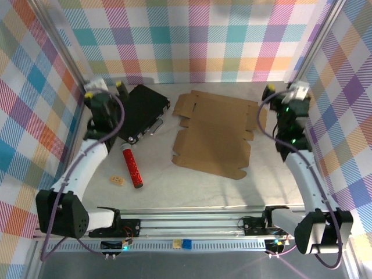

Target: Fold the paper box

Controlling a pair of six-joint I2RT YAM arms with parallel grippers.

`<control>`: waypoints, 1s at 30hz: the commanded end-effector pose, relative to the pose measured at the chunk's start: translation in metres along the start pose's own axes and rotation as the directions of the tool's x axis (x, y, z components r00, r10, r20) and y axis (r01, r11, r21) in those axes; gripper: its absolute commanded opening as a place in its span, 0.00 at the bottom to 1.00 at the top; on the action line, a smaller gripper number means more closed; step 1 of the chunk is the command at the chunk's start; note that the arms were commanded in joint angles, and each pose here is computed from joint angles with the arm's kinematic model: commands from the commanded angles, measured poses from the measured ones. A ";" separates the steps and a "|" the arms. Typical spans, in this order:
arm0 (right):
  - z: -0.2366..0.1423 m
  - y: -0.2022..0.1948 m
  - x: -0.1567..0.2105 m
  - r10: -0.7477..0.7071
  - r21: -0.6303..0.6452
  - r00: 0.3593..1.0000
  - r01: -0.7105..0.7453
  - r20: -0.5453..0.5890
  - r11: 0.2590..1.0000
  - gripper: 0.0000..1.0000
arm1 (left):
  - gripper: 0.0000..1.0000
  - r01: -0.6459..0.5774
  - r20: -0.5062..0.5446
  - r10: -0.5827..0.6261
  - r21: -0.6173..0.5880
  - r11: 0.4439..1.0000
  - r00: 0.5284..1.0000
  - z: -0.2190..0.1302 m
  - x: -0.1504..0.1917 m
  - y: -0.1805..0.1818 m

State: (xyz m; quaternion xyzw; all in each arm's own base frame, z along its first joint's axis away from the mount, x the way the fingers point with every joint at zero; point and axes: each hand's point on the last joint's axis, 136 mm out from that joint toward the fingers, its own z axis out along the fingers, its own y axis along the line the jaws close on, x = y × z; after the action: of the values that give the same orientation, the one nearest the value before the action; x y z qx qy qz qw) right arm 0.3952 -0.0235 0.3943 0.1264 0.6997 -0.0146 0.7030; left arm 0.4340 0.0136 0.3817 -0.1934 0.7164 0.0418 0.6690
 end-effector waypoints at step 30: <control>-0.048 0.083 0.363 0.235 0.243 -0.065 -0.314 -0.970 0.918 0.49 | 0.38 0.327 -0.983 0.179 0.179 0.928 0.030 -0.203 0.424 -0.254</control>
State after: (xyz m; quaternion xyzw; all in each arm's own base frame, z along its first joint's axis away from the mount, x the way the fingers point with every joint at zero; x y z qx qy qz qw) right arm 0.3641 0.1162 0.0519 0.2230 0.9488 0.2237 0.0002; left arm 0.3102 -0.3717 0.0320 -0.0612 0.9645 -0.2570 0.0037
